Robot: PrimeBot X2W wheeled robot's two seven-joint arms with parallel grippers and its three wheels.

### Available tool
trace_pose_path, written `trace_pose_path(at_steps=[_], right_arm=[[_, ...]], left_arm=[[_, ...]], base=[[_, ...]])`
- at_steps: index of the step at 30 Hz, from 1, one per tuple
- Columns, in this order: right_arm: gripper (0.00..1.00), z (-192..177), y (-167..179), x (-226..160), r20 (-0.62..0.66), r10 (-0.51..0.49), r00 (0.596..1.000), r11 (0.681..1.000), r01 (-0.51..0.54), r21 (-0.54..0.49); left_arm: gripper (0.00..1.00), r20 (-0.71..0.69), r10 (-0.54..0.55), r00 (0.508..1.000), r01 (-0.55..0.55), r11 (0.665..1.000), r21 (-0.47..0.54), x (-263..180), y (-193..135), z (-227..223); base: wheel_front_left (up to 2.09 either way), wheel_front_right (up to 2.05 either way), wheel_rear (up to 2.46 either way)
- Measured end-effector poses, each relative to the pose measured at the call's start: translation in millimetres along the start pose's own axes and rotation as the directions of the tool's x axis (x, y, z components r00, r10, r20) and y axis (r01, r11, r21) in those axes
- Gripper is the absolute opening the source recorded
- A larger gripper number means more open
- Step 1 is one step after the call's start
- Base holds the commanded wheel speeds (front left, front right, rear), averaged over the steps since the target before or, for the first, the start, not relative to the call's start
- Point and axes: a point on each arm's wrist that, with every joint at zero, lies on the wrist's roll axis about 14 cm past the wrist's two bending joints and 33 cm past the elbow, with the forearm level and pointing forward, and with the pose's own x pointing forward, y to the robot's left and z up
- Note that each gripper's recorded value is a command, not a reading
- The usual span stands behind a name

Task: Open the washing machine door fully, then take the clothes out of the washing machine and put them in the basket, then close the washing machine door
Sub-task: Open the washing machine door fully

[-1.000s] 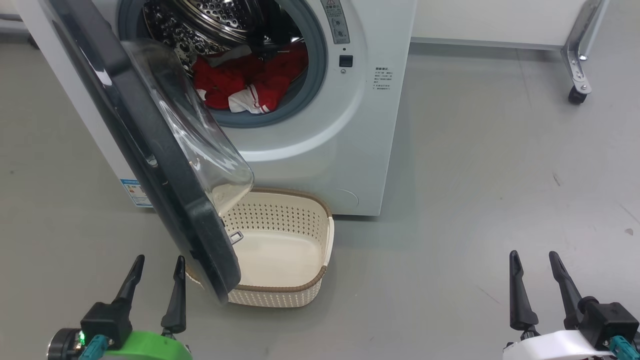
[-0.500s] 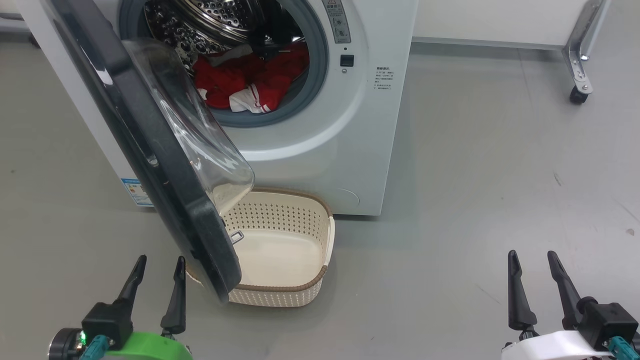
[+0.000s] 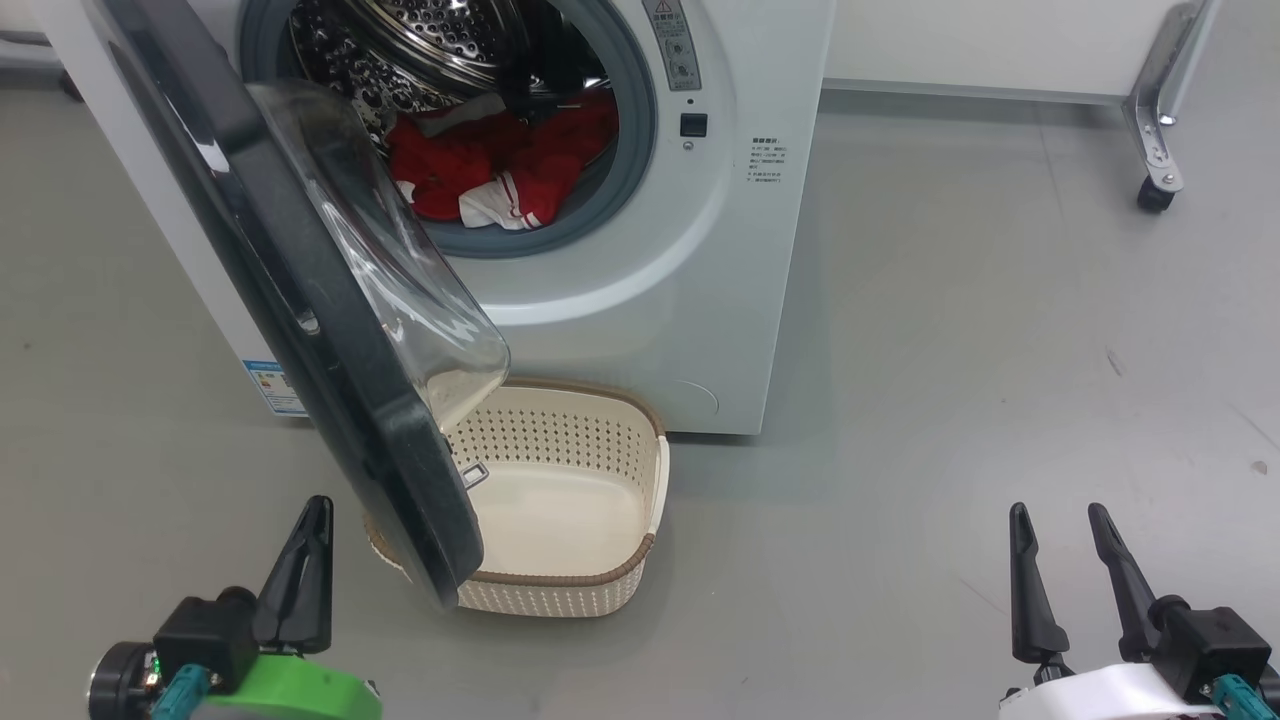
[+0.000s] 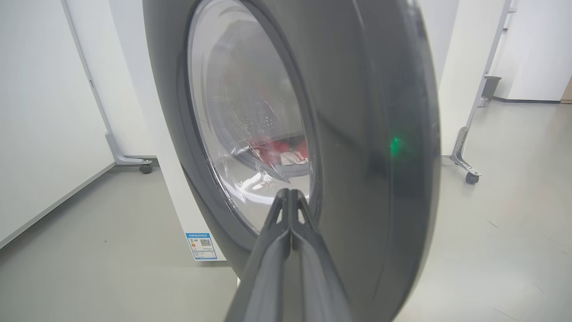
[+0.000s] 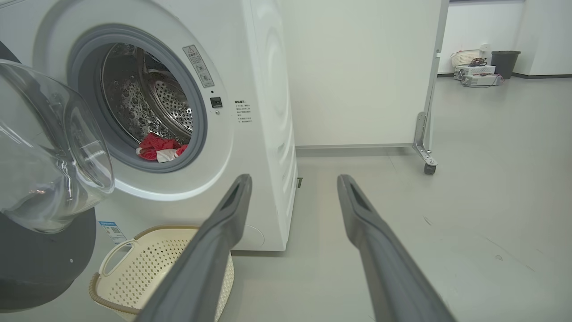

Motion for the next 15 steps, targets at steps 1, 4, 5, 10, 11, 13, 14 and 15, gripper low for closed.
trace_pose_path(at_steps=[1,4,5,10,11,13,14,15], right_arm=[[1.00,0,0,0,0.000,0.000,1.000,1.000,0.000,0.000],[1.00,-1,0,-1,-0.002,-0.002,1.000,1.000,0.002,0.001],[1.00,-1,0,-1,-0.003,-0.002,1.000,1.000,0.002,0.000],[1.00,-2,1,-1,-0.005,0.002,1.000,1.000,-0.002,0.006],[1.00,-2,1,-2,-0.005,0.002,1.000,1.000,-0.002,0.007],[1.00,-3,2,-2,-0.006,0.002,1.000,1.000,-0.002,0.009],[1.00,-3,3,-2,-0.006,0.008,1.000,1.000,-0.008,0.006],[1.00,-3,4,-2,-0.005,0.013,1.000,1.000,-0.013,0.007]], left_arm=[[0.00,0.008,0.002,1.000,-0.002,1.000,0.001,0,1,3],[0.00,0.047,0.014,0.999,-0.014,1.000,0.003,3,5,15],[0.00,0.064,0.018,0.998,-0.018,1.000,0.005,4,6,20],[0.00,0.149,0.019,0.989,-0.021,1.000,0.011,11,8,48],[0.00,0.169,0.017,0.985,-0.020,1.000,0.012,13,8,55],[0.00,0.216,0.011,0.976,-0.015,1.000,0.016,17,6,71],[0.00,0.262,0.009,0.965,-0.014,1.000,0.016,20,6,87],[0.00,0.286,0.015,0.958,-0.016,1.000,0.003,22,8,95]], base=[[0.00,0.00,0.00],[0.00,0.00,0.00],[0.00,0.00,0.00],[0.00,0.00,0.00],[0.00,0.00,0.00],[0.00,0.00,0.00],[0.00,0.00,0.00],[0.00,0.00,0.00]])
